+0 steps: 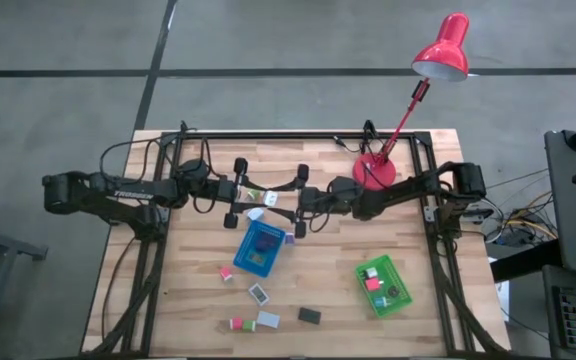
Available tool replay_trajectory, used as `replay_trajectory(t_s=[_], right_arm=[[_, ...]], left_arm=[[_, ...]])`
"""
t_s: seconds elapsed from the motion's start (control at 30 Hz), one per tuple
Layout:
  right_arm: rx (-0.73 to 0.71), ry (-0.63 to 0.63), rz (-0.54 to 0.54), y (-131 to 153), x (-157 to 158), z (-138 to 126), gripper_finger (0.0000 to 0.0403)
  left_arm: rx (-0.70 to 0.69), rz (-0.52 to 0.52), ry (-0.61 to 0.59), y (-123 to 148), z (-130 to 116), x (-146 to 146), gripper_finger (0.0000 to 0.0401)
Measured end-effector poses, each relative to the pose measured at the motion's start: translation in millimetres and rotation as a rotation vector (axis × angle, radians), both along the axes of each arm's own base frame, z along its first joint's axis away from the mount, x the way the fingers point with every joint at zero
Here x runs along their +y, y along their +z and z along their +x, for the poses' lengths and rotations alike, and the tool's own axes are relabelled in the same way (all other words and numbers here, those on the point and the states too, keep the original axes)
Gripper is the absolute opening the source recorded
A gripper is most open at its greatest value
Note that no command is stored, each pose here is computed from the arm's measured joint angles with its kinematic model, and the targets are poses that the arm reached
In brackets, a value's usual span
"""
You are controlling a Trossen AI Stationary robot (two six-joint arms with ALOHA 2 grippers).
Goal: Pick & Place Office items
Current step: Put the top white charger adapter into the green bin
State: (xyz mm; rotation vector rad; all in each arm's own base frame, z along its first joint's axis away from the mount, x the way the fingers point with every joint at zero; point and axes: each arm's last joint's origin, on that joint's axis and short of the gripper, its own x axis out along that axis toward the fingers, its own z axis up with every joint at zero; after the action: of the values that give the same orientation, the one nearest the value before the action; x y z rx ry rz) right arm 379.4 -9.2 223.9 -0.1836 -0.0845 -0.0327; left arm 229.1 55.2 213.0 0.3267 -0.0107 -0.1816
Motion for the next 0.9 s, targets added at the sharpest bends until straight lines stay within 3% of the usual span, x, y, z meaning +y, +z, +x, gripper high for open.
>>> replay_trajectory(t_s=[0.3, 0.53, 0.9], right_arm=[[0.015, -0.001, 0.0, 0.9, -0.1, 1.8, 0.0224], [0.016, -0.028, -0.013, 0.9, 1.5, 1.8, 0.0177], [0.016, -0.024, -0.015, 0.8, 2.8, 1.8, 0.0177]], left_arm=[[0.0, -0.003, 0.0, 0.0, 0.0, 0.0, 0.0156], [-0.001, 0.001, 0.005, 0.1, 0.0, 0.3, 0.0156], [-0.001, 0.001, 0.005, 0.1, 0.0, 0.3, 0.0156]])
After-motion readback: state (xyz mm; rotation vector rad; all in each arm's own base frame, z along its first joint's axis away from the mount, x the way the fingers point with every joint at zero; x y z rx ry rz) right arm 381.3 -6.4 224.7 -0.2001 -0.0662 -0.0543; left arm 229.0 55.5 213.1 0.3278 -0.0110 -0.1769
